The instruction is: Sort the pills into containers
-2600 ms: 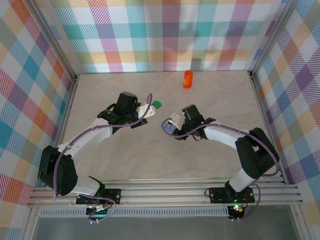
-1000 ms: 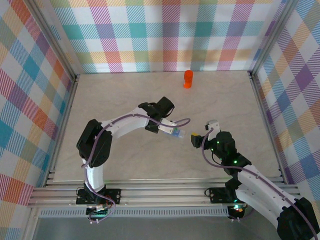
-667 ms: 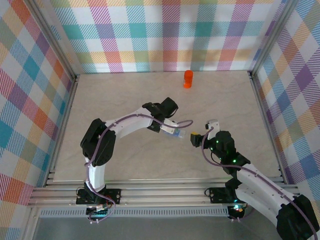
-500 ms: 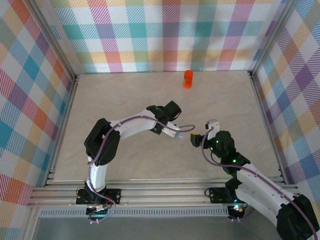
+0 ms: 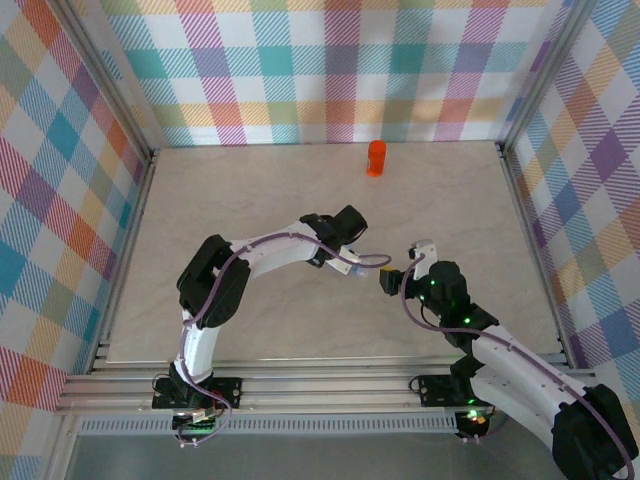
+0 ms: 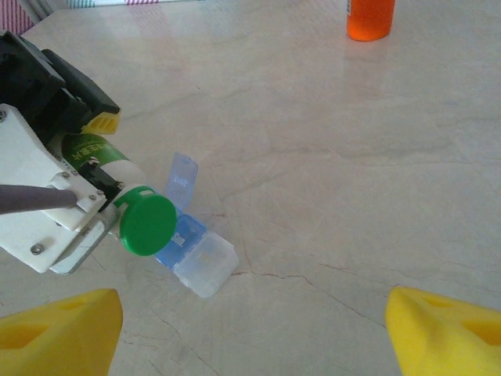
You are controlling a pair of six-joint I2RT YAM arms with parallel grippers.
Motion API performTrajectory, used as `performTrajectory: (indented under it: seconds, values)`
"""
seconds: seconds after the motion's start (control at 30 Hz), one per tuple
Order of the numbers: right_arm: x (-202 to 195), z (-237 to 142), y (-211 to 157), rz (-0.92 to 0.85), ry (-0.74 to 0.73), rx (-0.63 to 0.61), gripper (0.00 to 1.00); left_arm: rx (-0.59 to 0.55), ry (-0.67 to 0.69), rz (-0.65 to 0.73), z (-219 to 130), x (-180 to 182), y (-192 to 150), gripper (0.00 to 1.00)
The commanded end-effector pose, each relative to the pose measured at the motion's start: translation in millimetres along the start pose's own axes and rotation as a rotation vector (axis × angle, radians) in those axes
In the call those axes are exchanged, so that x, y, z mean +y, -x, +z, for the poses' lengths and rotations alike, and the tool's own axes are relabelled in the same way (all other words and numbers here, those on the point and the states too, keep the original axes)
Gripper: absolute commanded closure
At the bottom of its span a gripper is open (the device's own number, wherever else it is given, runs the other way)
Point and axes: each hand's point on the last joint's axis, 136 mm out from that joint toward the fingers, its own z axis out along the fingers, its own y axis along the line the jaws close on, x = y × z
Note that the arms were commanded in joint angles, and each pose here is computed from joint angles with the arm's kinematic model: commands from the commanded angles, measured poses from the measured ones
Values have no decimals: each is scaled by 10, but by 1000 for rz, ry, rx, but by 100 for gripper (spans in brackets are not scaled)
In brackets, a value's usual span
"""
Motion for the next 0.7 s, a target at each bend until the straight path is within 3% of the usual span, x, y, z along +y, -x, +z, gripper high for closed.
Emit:
performTrajectory:
  seconds: [0.0, 0.23, 0.67]
  values:
    - [80, -12, 190, 20, 33, -52, 14, 30, 16, 35, 7, 7, 32, 100]
    - [97, -4, 181, 20, 43, -46, 14, 48, -10, 47, 59, -56, 23, 100]
    - [133, -10, 192, 27, 62, -45, 14, 206, 50, 187, 170, -30, -139, 100]
